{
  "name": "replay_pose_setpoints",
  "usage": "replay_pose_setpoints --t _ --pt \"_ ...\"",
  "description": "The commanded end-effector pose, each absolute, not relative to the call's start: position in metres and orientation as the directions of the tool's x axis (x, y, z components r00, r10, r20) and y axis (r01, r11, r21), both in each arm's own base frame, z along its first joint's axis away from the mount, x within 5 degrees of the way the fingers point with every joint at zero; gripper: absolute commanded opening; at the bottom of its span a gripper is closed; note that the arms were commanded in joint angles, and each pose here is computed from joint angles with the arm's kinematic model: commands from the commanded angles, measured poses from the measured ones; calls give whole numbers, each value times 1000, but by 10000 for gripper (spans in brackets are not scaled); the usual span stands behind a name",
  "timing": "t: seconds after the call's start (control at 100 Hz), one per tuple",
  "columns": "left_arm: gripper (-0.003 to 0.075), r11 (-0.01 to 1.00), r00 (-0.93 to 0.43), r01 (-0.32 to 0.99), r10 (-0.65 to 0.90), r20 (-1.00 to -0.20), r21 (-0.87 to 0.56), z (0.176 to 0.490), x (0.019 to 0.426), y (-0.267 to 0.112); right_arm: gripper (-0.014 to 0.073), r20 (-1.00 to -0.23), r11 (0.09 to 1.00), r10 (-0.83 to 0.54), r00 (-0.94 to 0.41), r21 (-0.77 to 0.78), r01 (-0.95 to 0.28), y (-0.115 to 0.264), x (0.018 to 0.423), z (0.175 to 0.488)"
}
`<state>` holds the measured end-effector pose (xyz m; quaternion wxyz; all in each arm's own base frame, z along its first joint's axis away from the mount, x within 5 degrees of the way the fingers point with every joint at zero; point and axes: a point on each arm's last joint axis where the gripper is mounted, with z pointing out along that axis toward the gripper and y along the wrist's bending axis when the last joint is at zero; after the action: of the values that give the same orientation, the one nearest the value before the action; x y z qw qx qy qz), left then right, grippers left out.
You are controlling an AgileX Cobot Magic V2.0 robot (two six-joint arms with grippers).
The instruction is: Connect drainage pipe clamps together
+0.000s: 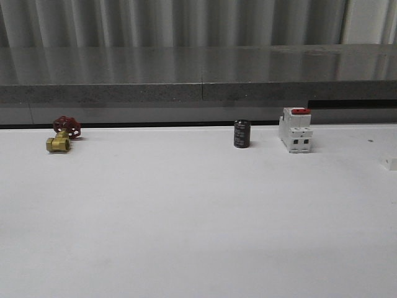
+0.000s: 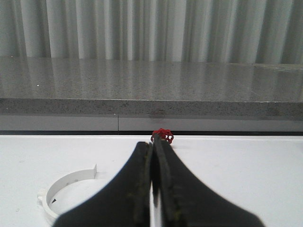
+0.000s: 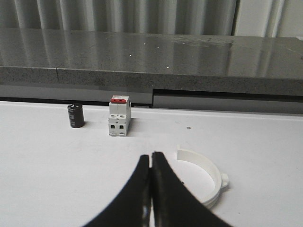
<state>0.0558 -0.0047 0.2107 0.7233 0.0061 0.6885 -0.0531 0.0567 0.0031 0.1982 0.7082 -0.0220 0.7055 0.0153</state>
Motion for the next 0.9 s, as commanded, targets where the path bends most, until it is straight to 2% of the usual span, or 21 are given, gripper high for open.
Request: replay_pose_setpoints --t 0.0,0.22,0.44,0.57,0.69,0.89 --pt "-20 994 110 84 -80 -991 -71 204 55 -4 -65 -993 999 -9 119 -14 -42 2 54 213" --pt "-20 994 117 85 -81 -990 -71 206 54 -4 -65 -993 999 -9 119 -14 -42 2 54 213" --pt "-20 993 147 92 -89 -985 -76 247 50 -4 -65 -993 999 -9 119 -14 -42 2 54 213" --pt "-20 992 49 95 -83 -995 -78 282 54 -5 -65 -993 999 -9 119 -14 -42 2 54 213" --pt "-20 993 -95 94 -68 -993 -77 317 65 -7 -65 -993 999 -9 119 -14 -42 2 54 213" --pt "-20 994 -388 88 -31 -921 -71 351 100 -11 -65 -993 999 -9 119 -14 -42 2 54 213"
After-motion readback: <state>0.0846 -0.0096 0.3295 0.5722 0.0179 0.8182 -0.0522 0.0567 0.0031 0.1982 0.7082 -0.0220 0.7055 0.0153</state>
